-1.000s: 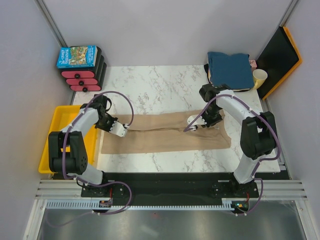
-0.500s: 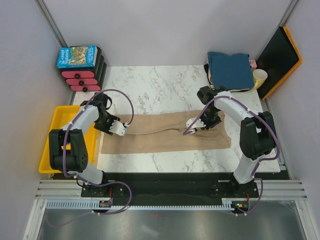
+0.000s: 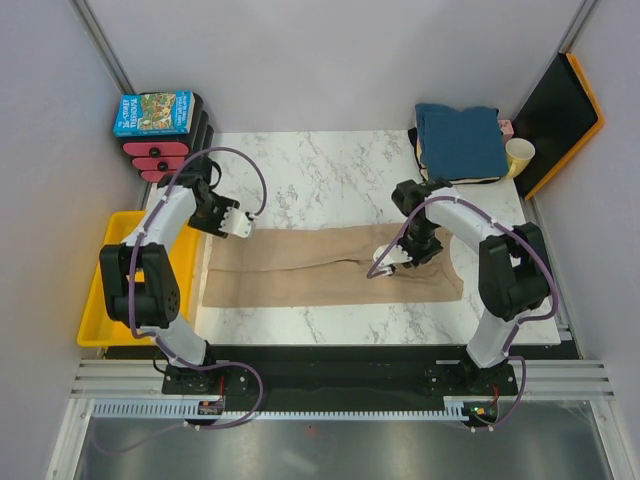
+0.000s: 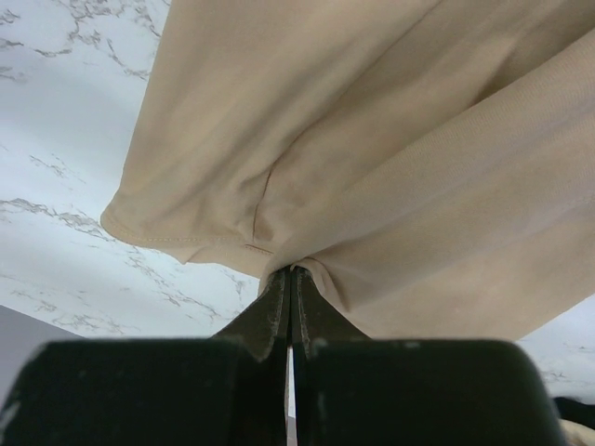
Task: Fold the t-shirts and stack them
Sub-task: Fold the other side of the tshirt into a rectangle, then rotate the tshirt 90 degrees
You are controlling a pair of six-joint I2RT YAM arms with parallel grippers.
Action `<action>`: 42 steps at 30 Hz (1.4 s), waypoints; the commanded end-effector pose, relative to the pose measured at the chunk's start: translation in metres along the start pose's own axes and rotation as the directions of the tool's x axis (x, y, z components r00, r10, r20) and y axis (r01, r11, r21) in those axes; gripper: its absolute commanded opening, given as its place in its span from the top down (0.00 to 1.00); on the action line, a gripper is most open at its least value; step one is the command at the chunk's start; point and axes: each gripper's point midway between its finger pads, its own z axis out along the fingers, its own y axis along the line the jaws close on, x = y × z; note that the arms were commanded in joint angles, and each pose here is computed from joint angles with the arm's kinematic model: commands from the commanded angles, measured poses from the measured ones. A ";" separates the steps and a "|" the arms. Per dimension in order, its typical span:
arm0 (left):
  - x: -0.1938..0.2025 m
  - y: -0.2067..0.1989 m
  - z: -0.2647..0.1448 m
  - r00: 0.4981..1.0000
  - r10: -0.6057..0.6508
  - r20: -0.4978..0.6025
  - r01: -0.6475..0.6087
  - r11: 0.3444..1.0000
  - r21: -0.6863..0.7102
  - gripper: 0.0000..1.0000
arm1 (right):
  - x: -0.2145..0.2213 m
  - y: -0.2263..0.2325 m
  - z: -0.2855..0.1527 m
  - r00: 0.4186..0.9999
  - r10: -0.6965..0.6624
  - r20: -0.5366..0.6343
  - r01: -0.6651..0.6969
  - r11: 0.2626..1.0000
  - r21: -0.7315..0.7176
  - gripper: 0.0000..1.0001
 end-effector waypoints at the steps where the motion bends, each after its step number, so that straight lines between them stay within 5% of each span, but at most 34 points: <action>1: -0.015 -0.001 0.009 0.998 -0.030 0.047 0.029 0.999 0.016 0.42 | -0.005 0.013 -0.008 0.999 -0.047 -0.007 0.047 0.999 -0.015 1.00; 4: -0.029 0.000 0.016 0.997 -0.042 0.069 0.041 0.999 0.027 0.41 | -0.008 0.015 -0.006 0.998 -0.056 -0.009 0.056 0.998 -0.022 1.00; 8: -0.049 -0.007 0.033 0.995 -0.033 0.097 0.027 0.997 0.067 0.41 | -0.010 0.024 -0.005 0.996 -0.084 -0.028 0.083 0.995 -0.053 0.71; 12: -0.056 -0.004 0.051 0.995 -0.033 0.089 0.029 0.998 0.055 0.41 | -0.014 0.032 -0.011 0.992 -0.121 -0.023 0.120 0.991 -0.052 0.53; 19: -0.056 0.015 0.068 0.995 -0.084 0.053 0.084 0.996 0.013 0.42 | -0.039 0.010 -0.040 0.993 -0.062 0.100 0.054 0.995 0.079 0.40; 25: -0.054 0.025 0.071 0.995 -0.096 0.038 0.097 0.995 -0.019 0.42 | -0.048 0.010 -0.050 0.990 -0.068 0.123 0.055 0.992 0.113 0.39; 27: -0.052 0.031 0.070 0.994 -0.101 0.031 0.102 0.994 -0.032 0.42 | -0.041 -0.002 -0.051 0.995 -0.047 0.090 0.032 0.986 0.164 0.40; 29: -0.050 0.038 0.072 0.993 -0.115 0.022 0.116 0.992 -0.049 0.42 | -0.029 -0.018 -0.041 0.996 0.070 0.060 -0.081 0.972 0.222 0.54; 30: -0.050 0.040 0.073 0.993 -0.120 0.022 0.121 0.991 -0.051 0.42 | -0.011 -0.036 -0.042 0.993 0.115 0.014 -0.114 0.951 0.287 0.65; 31: -0.051 0.041 0.074 0.992 -0.126 0.021 0.127 0.991 -0.052 0.42 | -0.002 -0.043 -0.030 0.988 0.152 0.009 -0.149 0.950 0.274 0.86; 33: -0.054 0.045 0.075 0.989 -0.146 0.028 0.148 0.987 -0.059 0.42 | 0.020 -0.059 -0.032 0.961 0.271 0.051 -0.273 0.914 0.301 1.00; 36: -0.058 0.044 0.075 0.987 -0.156 0.029 0.157 0.986 -0.058 0.42 | 0.035 -0.076 -0.026 0.932 0.347 0.107 -0.363 0.887 0.284 1.00; 42: -0.060 0.036 0.078 0.988 -0.156 0.023 0.157 0.987 -0.040 0.42 | 0.043 -0.075 -0.011 0.942 0.324 0.083 -0.334 0.901 0.275 1.00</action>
